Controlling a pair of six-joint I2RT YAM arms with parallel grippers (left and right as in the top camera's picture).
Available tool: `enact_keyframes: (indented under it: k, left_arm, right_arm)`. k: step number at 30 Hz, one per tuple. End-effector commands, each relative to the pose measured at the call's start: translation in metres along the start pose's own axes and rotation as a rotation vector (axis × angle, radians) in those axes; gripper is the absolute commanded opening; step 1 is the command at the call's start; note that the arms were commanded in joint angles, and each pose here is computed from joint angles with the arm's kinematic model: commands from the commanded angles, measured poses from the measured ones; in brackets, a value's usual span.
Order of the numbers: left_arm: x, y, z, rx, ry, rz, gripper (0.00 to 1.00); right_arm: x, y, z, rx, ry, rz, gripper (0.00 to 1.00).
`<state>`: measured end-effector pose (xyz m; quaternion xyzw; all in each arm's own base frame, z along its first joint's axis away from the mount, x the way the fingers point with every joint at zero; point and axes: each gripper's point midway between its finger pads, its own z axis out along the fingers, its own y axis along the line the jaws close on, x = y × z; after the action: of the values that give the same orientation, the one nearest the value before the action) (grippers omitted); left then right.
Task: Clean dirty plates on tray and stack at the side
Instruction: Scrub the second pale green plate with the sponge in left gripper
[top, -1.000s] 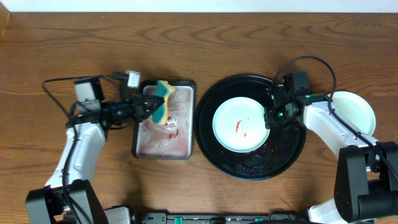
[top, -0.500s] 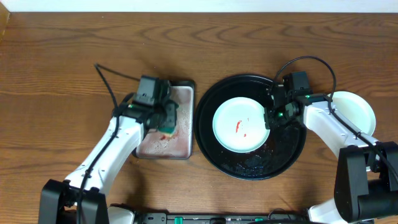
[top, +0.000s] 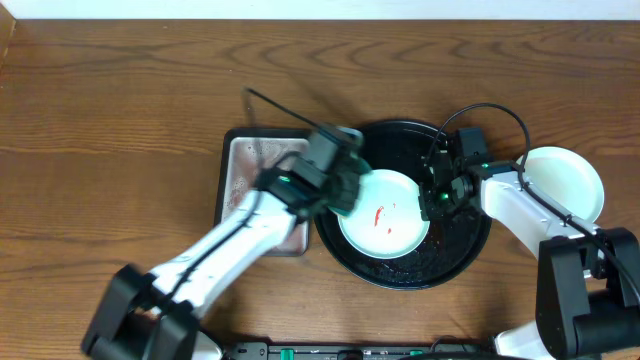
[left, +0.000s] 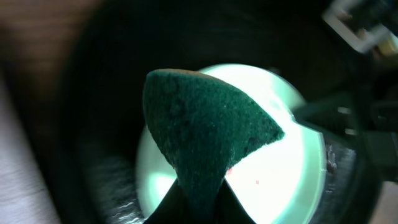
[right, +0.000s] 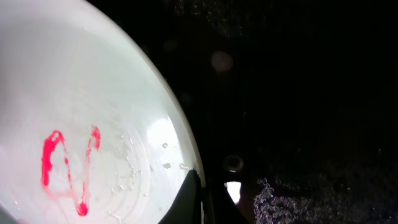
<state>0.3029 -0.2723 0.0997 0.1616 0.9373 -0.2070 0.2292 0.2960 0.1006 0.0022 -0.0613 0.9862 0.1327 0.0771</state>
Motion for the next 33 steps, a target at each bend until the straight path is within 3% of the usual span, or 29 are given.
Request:
enact_keyframes:
  k: [1, 11, 15, 18, 20, 23, 26, 29, 33]
  left_arm:
    - [0.011, -0.029, 0.025, 0.047, 0.027, -0.052, 0.07]
    - [0.037, -0.055, 0.083, 0.066, 0.060, -0.134, 0.08]
    - [0.049, -0.021, 0.092, -0.085, 0.080, -0.141, 0.07]
    - [0.049, 0.033, 0.077, -0.329, 0.057, -0.141, 0.07]
    - [0.044, 0.044, 0.067, -0.366, 0.048, -0.144, 0.08]
    - [0.025, 0.038, 0.049, -0.325, 0.002, -0.137, 0.07]
    - [0.013, 0.008, 0.038, -0.190, -0.024, -0.140, 0.08]
    - [0.012, -0.025, 0.041, -0.062, -0.024, -0.127, 0.08]
    - [0.021, -0.042, 0.055, -0.033, -0.016, -0.172, 0.08]
  right_arm:
    - [0.024, -0.001, 0.015, 0.002, 0.064, 0.014, 0.01]
    - [0.022, -0.001, 0.015, 0.001, 0.053, 0.010, 0.01]
    - [0.022, -0.001, 0.015, 0.001, 0.053, 0.010, 0.01]
    - [0.022, -0.001, 0.015, 0.000, 0.053, 0.011, 0.01]
    - [0.022, -0.001, 0.015, 0.001, 0.053, 0.010, 0.01]
    - [0.022, -0.001, 0.015, 0.001, 0.053, 0.011, 0.01]
    - [0.022, -0.001, 0.015, 0.001, 0.053, 0.011, 0.01]
    - [0.022, -0.001, 0.015, 0.001, 0.053, 0.010, 0.01]
    - [0.022, -0.001, 0.015, 0.001, 0.053, 0.010, 0.01]
